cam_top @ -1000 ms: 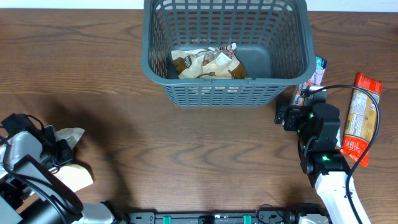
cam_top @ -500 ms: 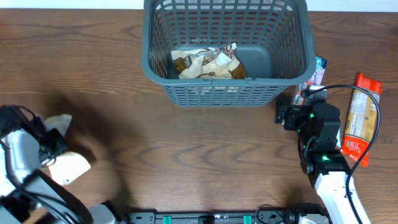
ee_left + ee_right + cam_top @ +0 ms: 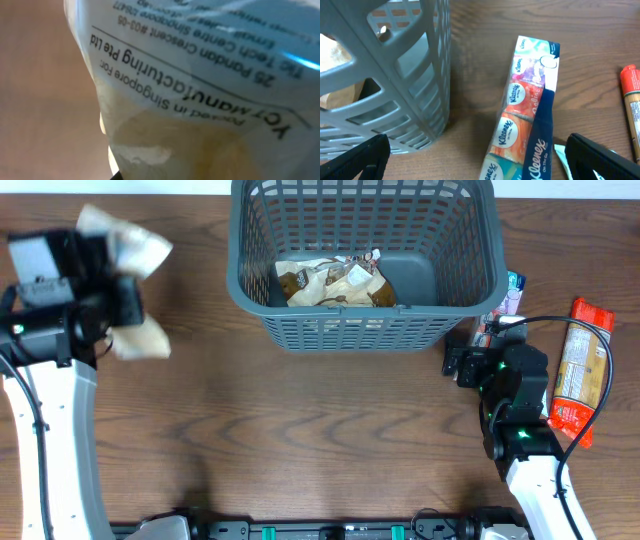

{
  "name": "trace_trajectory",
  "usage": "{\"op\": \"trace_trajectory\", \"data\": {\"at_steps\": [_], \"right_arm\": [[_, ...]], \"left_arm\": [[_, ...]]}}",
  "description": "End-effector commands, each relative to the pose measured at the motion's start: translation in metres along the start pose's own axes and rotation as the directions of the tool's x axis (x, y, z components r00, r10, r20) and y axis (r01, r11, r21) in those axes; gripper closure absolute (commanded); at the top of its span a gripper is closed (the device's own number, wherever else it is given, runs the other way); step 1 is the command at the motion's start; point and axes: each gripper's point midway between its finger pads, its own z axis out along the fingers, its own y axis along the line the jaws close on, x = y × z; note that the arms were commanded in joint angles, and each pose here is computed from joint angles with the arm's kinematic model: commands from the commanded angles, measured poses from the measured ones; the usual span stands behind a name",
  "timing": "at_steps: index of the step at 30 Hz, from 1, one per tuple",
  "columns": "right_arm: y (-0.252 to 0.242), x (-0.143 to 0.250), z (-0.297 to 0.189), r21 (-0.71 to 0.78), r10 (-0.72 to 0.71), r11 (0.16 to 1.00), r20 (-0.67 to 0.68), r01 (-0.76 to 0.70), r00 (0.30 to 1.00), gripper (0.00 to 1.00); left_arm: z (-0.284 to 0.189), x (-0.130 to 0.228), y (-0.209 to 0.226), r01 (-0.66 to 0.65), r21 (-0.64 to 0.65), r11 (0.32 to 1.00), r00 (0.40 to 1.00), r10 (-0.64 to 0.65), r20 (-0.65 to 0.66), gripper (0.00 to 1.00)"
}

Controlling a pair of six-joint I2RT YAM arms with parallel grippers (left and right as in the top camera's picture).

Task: Pack container
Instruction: 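Lift the lower bag with the left gripper and drop it into the basket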

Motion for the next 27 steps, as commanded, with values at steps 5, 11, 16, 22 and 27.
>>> {"op": "trace_trajectory", "data": {"at_steps": [5,11,16,22,27], "right_arm": [[-0.003,-0.014,-0.001,0.012,0.018,1.0,0.04,-0.019,0.999,0.01],[-0.003,-0.02,-0.002,0.01,0.02,1.0,0.063,-0.021,0.998,0.01],[-0.002,-0.023,-0.002,0.009,0.021,1.0,0.077,-0.022,0.997,0.01],[-0.002,-0.024,-0.002,0.009,0.021,1.0,0.081,-0.022,0.996,0.01],[-0.002,-0.025,-0.002,0.009,0.021,1.0,0.083,-0.022,0.996,0.01]], "left_arm": [[-0.084,-0.096,-0.08,-0.192,0.112,0.975,0.924,0.141,0.355,0.94],[-0.104,-0.125,-0.159,-0.461,0.143,0.876,0.778,0.321,0.539,0.94],[-0.085,-0.132,-0.231,-0.622,0.199,0.758,0.671,0.384,0.635,0.95],[-0.037,-0.137,-0.292,-0.672,0.325,0.666,0.652,0.322,0.687,0.94],[0.025,-0.11,-0.329,-0.678,0.396,0.619,0.694,0.36,0.624,0.94]]}}
